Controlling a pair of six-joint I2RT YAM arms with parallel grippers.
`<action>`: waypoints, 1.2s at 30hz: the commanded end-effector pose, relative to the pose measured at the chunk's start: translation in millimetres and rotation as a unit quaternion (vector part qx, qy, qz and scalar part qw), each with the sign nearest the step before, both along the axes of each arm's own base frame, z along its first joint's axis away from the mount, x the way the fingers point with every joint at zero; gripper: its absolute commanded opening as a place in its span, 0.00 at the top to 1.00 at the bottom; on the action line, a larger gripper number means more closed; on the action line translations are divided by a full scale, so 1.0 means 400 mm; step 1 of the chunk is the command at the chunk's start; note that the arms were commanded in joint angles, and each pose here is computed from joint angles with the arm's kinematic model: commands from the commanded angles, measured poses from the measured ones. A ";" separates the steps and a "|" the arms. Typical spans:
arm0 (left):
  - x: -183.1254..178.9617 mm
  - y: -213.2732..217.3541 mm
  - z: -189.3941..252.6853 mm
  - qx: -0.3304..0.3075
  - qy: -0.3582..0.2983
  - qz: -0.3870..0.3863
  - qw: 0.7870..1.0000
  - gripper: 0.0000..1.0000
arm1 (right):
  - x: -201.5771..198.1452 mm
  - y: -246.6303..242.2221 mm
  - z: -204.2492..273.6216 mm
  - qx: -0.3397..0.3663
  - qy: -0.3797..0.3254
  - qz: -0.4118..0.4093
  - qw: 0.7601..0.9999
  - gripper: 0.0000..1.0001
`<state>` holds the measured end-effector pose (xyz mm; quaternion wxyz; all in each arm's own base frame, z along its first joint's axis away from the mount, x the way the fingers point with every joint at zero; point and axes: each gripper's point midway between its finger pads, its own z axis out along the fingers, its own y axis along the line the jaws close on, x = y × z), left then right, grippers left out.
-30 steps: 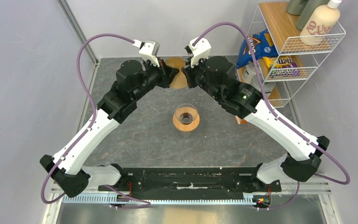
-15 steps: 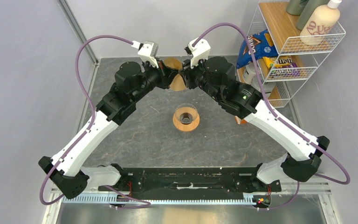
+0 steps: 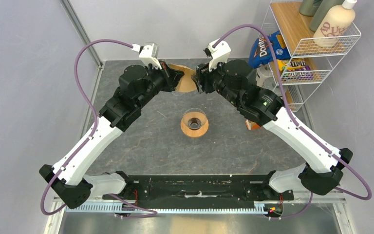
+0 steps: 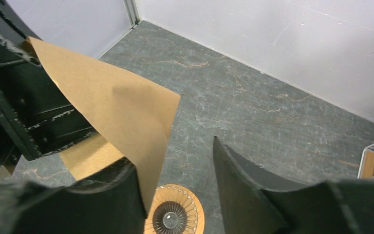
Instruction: Place the coffee filter in the dripper
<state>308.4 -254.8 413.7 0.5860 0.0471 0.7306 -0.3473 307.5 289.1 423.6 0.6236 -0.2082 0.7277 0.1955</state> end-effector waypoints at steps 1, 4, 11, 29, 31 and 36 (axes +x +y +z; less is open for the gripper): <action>0.003 -0.015 0.043 -0.043 0.004 0.000 0.999 0.98 | 0.001 0.026 0.051 0.029 -0.015 0.015 0.999 0.50; -0.002 -0.023 0.053 -0.047 0.000 -0.010 0.999 0.98 | 0.017 0.032 0.053 0.025 -0.017 0.008 1.000 0.56; -0.007 -0.024 0.052 -0.045 -0.004 -0.013 0.999 0.98 | 0.044 0.042 0.052 0.017 -0.021 -0.007 1.000 0.94; 0.003 0.052 0.026 0.078 -0.049 0.027 0.995 0.42 | 0.038 0.015 0.037 -0.047 -0.054 -0.010 0.997 1.00; 0.003 0.048 0.025 0.081 -0.051 0.022 0.995 0.39 | 0.039 0.017 0.034 -0.052 -0.052 -0.011 0.997 1.00; 0.004 0.032 0.020 0.080 -0.051 0.008 0.995 0.33 | 0.036 0.034 0.036 -0.051 -0.052 -0.004 0.997 1.00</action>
